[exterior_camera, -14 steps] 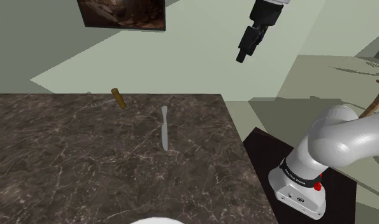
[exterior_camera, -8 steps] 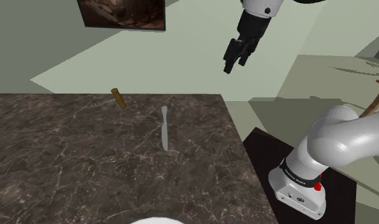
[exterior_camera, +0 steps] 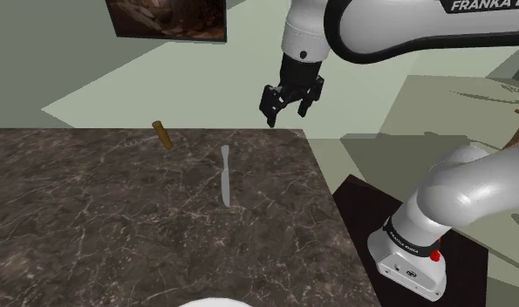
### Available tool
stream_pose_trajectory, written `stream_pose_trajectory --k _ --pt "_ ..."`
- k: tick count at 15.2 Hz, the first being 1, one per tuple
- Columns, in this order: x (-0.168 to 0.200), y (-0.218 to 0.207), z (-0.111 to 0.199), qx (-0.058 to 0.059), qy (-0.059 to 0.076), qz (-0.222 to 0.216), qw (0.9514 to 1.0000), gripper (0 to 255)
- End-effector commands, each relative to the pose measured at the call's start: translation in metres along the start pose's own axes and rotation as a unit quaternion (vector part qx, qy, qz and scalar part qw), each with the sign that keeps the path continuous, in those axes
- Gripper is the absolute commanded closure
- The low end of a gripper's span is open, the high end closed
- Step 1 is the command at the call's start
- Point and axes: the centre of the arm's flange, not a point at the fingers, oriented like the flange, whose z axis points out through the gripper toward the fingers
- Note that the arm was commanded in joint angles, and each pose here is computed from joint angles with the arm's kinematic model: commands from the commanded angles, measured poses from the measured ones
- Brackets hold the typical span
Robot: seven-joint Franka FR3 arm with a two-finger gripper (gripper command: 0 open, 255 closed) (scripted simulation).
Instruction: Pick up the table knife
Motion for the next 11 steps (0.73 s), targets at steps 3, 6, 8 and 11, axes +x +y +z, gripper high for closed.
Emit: stream_pose_trajectory --k 3,6,8,11 --pt "0.001 -0.05 0.029 -0.022 0.001 0.069 0.9974 0" --pt "0.011 -0.086 0.052 -0.038 0.001 0.117 0.9923 0" --pt "0.019 -0.109 0.068 -0.049 0.001 0.15 0.9875 0" --pt "0.034 -0.142 0.094 -0.066 0.002 0.198 0.978 0"
